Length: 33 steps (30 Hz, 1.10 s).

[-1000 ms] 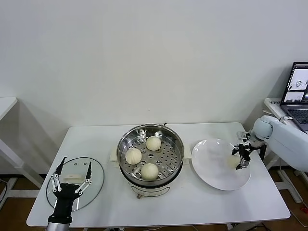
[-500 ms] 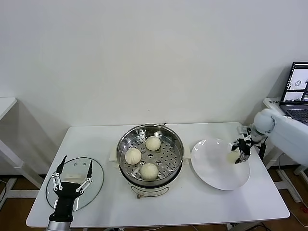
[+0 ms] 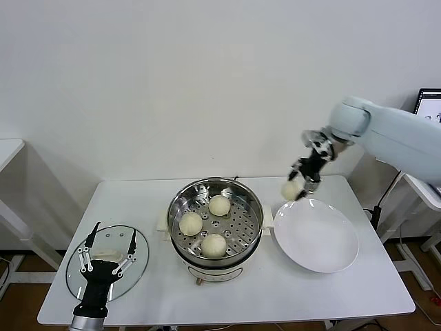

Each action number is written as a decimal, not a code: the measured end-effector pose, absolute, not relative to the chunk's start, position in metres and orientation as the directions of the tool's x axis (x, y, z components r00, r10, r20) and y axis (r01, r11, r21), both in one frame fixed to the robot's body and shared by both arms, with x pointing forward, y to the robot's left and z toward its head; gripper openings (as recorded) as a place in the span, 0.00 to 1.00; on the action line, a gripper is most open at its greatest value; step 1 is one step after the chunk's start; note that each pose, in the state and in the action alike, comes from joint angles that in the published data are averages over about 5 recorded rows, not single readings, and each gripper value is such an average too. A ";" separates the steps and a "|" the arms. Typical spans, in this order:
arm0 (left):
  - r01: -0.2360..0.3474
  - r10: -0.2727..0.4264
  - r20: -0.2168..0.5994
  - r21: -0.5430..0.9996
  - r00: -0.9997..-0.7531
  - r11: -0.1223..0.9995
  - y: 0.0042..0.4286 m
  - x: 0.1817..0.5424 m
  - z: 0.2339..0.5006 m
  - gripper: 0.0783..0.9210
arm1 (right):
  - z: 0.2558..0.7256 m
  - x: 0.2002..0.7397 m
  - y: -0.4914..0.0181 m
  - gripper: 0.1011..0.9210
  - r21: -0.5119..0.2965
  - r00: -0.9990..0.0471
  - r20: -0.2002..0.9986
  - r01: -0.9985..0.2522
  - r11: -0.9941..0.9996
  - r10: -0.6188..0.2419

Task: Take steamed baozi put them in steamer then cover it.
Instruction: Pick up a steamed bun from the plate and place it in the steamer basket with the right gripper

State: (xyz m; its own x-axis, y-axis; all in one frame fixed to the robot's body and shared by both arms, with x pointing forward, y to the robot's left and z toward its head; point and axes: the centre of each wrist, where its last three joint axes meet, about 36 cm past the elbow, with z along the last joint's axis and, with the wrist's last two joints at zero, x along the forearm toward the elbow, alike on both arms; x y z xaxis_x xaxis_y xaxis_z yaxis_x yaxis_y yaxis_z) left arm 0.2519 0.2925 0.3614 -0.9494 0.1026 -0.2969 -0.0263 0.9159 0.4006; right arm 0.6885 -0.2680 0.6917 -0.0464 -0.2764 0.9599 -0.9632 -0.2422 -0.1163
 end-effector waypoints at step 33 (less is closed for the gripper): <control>-0.041 0.088 -0.307 0.392 -0.948 0.919 0.295 0.257 0.360 0.88 | 0.629 0.648 -0.073 0.70 -0.012 0.034 0.996 -0.877 -0.480 -0.086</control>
